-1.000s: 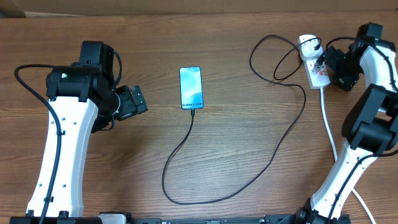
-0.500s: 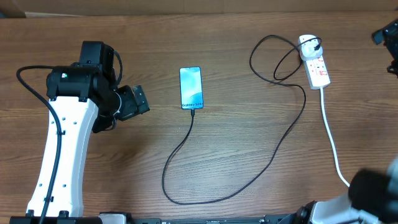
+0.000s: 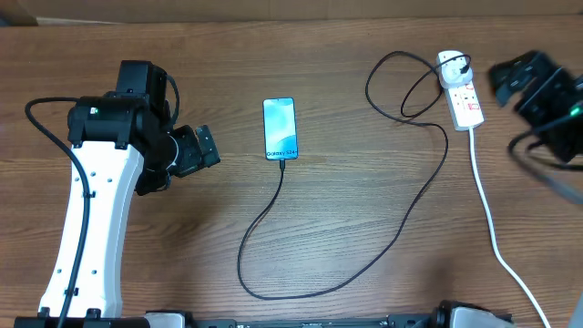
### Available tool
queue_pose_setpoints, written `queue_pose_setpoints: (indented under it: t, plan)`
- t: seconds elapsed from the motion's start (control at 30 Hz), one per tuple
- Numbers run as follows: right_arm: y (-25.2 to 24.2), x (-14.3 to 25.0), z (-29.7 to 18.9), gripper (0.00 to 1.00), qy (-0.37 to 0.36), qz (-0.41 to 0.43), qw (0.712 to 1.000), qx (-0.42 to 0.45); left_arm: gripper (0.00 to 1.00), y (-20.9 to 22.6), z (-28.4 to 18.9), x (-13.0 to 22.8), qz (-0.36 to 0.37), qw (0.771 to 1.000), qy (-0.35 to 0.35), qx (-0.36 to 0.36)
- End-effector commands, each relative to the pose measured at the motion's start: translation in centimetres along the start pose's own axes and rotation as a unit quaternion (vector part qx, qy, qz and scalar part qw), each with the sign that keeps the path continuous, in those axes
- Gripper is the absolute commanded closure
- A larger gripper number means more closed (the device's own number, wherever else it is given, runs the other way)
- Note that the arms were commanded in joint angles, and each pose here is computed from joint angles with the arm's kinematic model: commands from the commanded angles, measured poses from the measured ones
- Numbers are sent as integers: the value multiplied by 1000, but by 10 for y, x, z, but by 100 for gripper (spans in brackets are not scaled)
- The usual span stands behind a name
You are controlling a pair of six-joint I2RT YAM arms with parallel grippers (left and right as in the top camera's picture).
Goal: Plug charger to phone and switch on socket
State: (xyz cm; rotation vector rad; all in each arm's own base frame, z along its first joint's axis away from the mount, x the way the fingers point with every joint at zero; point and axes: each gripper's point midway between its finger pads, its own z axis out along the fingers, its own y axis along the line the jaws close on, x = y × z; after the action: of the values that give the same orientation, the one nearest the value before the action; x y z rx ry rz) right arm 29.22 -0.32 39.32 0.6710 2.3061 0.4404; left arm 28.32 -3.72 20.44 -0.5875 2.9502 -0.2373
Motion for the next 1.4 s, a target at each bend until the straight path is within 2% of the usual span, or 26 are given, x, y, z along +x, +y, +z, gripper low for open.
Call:
queue_pose_setpoints:
  t: [0.0, 0.23, 0.47, 0.63, 0.9, 1.37]
  plan:
    - [11, 22, -4, 0, 12, -32, 999, -8, 0, 1, 2, 1, 6, 1000, 6, 2]
    - [10, 55, -25, 0, 10, -62, 998, -23, 0, 1, 2, 1, 6, 1000, 6, 2]
    - [-23, 96, -43, 0, -32, -67, 997, -34, 0, 1, 2, 1, 6, 1000, 6, 2]
    - [-40, 114, -35, 0, -57, -70, 995, -46, 0, 1, 2, 1, 6, 1000, 6, 2]
    - [-56, 128, -8, 0, -28, -66, 997, -21, 1, 1, 2, 1, 7, 1000, 5, 1]
    - [-55, 127, -7, 0, -29, -66, 997, -22, 1, 0, 2, -2, 7, 1000, -1, 4]
